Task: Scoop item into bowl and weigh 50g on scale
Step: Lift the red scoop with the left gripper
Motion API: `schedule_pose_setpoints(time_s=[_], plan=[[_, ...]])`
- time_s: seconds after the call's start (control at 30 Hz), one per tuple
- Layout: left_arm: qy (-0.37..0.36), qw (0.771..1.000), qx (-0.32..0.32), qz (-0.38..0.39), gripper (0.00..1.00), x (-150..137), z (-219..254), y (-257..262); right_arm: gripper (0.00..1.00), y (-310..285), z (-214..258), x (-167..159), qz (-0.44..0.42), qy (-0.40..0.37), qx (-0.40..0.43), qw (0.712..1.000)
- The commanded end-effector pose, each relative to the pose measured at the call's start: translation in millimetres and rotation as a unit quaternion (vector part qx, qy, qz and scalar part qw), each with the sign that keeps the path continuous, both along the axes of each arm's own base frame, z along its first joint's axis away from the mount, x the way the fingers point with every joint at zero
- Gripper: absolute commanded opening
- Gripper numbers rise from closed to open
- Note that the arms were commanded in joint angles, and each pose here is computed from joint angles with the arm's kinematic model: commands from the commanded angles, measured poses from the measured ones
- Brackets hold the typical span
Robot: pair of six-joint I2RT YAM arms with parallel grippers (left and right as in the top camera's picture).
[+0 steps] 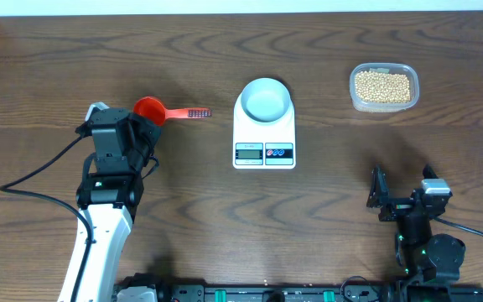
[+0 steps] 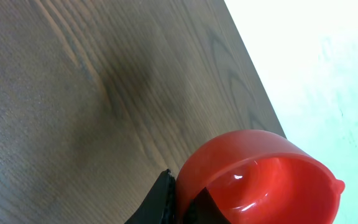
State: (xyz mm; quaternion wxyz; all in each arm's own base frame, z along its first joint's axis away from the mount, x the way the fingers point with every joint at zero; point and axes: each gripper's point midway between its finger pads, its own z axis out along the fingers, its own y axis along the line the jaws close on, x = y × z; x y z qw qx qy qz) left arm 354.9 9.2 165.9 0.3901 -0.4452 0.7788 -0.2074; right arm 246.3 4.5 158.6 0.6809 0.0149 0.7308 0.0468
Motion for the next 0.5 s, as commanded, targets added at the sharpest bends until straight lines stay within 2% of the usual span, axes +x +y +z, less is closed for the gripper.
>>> schedule_pose_setpoints(time_s=[0.0,0.3,0.47], plan=[[-0.006,1.0,0.004,0.006,0.07,1.9,4.6,1.8,0.99,2.4,-0.5,-0.3,0.006,0.0,-0.004,1.0],[0.002,1.0,-0.012,0.018,0.07,2.4,-1.0,1.7,0.99,3.1,7.8,0.1,0.008,-0.017,-0.005,1.0],[0.007,1.0,-0.014,0.017,0.07,3.0,-4.4,1.1,0.99,14.7,19.7,-0.9,0.042,-0.042,-0.004,0.998]])
